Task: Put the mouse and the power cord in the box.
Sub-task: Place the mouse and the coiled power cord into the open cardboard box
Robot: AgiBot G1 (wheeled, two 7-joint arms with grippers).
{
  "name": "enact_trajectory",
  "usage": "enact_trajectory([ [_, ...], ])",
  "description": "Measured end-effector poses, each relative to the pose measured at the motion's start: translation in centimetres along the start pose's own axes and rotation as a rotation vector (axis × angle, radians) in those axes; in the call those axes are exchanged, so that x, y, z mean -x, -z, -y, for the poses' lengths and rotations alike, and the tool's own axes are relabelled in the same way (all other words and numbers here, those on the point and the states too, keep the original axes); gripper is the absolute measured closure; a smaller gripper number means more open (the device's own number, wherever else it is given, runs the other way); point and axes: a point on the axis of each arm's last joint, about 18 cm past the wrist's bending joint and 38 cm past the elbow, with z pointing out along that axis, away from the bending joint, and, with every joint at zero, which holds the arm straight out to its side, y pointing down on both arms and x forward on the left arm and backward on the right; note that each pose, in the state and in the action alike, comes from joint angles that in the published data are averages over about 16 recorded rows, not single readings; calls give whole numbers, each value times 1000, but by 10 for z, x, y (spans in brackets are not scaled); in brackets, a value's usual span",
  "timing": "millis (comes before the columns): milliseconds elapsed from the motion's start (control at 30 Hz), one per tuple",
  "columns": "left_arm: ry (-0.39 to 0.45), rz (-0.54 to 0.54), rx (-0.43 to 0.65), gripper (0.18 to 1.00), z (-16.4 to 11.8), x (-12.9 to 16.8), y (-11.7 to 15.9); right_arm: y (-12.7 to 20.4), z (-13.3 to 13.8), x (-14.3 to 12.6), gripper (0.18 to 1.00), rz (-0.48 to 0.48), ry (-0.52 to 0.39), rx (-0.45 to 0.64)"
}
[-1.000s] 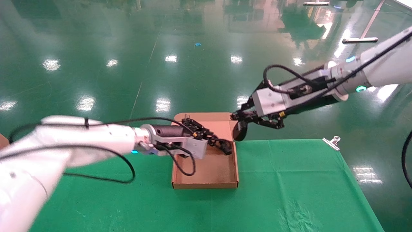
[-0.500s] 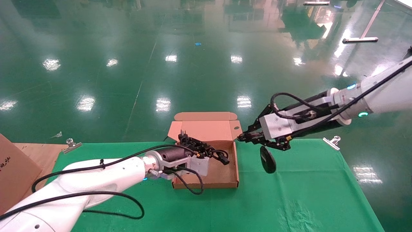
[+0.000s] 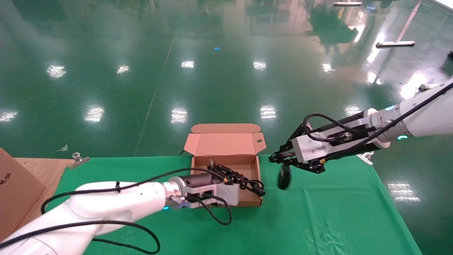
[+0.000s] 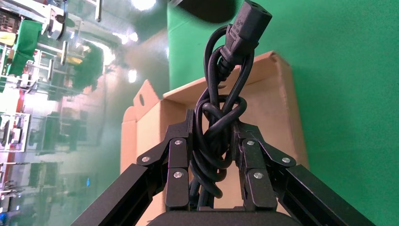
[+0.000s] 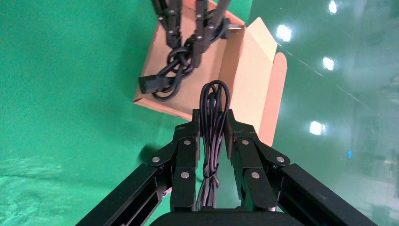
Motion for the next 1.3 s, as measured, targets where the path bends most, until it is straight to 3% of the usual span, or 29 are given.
enact_trajectory([
  [533,11,-9,-13,777,3,1,-1,-2,-4,8,902,11,-6,-3],
  [1000,131,56,29,529,-14,17,7,-10,21,-14,903,1,33,-34],
  [1300,294,132,45,350,-58,38,48,-35,59,-38,903,-10,96,-70],
])
